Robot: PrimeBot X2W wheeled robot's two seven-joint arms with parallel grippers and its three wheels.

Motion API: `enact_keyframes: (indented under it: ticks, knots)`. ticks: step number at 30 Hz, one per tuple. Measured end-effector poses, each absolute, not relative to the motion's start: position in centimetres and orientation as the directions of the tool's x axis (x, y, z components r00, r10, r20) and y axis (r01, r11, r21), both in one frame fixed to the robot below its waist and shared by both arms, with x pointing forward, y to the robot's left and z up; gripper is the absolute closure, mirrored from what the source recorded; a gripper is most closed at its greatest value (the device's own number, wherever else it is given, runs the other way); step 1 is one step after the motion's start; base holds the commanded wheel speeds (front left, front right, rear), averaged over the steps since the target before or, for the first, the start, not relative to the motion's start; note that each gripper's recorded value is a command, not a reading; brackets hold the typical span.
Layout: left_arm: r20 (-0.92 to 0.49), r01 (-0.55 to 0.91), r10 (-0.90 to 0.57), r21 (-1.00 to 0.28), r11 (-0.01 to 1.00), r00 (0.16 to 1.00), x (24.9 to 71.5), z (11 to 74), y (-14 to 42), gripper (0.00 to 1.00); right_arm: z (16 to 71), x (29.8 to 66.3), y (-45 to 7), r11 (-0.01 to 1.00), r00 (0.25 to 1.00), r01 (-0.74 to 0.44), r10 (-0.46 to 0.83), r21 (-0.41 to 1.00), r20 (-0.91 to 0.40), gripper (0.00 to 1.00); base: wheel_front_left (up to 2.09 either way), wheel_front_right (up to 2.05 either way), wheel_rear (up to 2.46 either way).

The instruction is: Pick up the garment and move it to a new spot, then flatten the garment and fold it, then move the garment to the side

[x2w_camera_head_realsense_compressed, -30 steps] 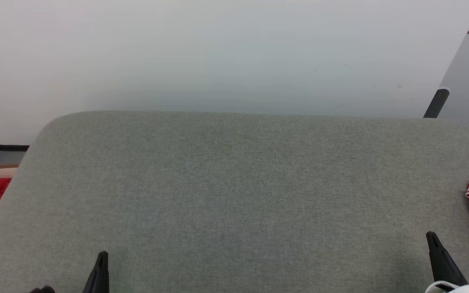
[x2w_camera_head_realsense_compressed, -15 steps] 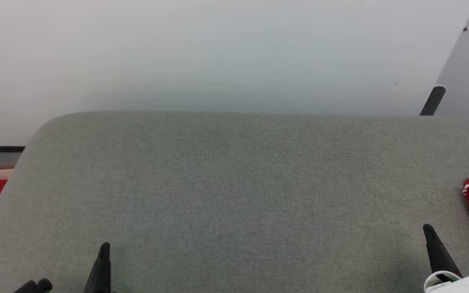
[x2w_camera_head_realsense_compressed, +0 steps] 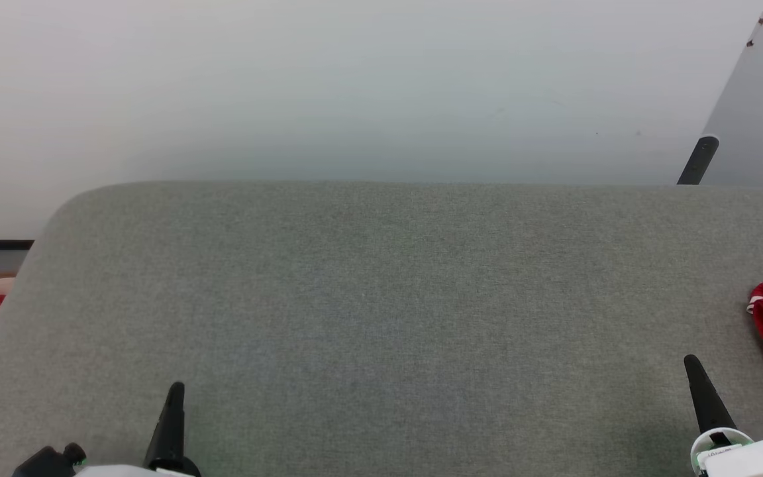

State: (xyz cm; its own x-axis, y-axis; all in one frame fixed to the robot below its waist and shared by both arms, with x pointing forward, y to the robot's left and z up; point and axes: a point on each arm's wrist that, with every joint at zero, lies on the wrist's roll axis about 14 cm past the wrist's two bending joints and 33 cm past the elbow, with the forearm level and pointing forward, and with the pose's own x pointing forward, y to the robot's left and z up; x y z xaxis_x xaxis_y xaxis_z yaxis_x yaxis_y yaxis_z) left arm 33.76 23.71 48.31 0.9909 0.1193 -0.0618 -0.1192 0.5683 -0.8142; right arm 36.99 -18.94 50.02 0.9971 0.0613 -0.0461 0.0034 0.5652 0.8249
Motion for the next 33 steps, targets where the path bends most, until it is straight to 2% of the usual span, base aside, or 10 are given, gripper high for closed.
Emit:
enact_keyframes:
  ticks: [33]
  knots:
    - [-0.053,-0.070,0.066,-0.956,0.284,0.996,36.3,49.1,22.1,1.00,50.1,37.9,-19.4,0.281,0.999,0.021,0.034,0.959,-0.032,1.00,0.00,0.00,0.00]
